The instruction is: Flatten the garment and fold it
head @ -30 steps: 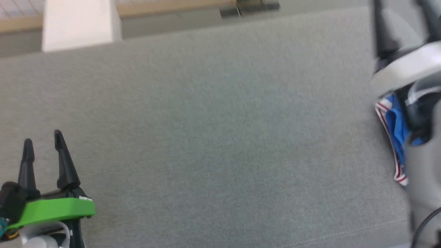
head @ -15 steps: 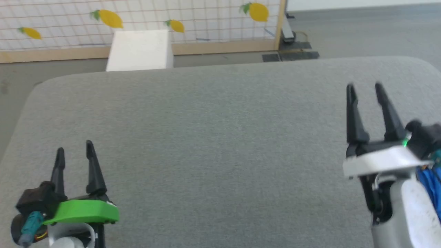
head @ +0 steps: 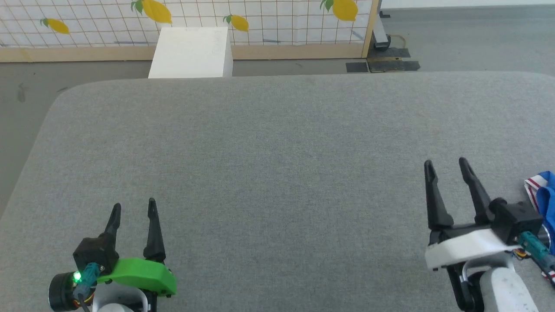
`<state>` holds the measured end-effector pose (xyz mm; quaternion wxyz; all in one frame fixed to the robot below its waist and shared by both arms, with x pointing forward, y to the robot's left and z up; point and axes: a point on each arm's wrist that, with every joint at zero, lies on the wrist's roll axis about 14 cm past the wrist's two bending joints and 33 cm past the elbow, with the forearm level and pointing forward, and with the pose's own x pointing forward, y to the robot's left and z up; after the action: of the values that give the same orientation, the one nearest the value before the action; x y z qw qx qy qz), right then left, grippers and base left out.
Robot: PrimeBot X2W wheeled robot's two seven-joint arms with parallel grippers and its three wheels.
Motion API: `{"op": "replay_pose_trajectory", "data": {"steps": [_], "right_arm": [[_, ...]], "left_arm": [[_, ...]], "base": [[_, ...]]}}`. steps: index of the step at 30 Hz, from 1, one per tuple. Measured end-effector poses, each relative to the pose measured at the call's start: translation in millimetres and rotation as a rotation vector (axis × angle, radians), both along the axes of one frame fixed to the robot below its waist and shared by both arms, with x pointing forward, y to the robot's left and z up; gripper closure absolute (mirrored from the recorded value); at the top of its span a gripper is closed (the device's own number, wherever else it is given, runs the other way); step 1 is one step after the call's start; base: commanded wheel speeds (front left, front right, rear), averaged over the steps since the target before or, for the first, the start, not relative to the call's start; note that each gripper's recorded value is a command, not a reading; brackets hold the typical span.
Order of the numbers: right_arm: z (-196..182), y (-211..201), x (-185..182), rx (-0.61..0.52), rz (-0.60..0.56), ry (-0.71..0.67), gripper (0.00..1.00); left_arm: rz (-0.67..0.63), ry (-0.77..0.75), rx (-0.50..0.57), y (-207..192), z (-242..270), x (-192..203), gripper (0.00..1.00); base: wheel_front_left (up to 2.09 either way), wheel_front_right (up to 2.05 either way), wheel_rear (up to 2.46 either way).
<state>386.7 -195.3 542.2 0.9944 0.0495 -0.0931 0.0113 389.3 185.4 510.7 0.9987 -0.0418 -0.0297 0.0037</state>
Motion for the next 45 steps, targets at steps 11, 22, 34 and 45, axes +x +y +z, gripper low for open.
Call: {"op": "replay_pose_trajectory", "data": {"steps": [11, 22, 34, 45], "right_arm": [[-29.8, 3.8, -12.5, 0.028, 0.009, 0.087, 0.00], [-29.8, 4.9, -12.4, 0.033, 0.013, 0.091, 1.00], [-26.6, 8.2, -10.9, 0.020, 0.024, 0.094, 1.00], [-24.6, 11.6, -10.2, 0.000, 0.036, 0.102, 1.00]], "left_arm": [[0.006, 0.009, -0.017, -5.0, -11.1, 0.2, 0.00], [-0.001, 0.017, -0.016, -7.1, -12.5, -0.4, 1.00], [0.000, 0.020, -0.009, -6.5, -9.4, -1.4, 1.00], [-0.009, 0.023, 0.013, -8.1, -6.2, -2.3, 1.00]], "base": [[0.00, 0.00, 0.00], [0.00, 0.00, 0.00], [0.00, 0.00, 0.00], [0.00, 0.00, 0.00]]}}
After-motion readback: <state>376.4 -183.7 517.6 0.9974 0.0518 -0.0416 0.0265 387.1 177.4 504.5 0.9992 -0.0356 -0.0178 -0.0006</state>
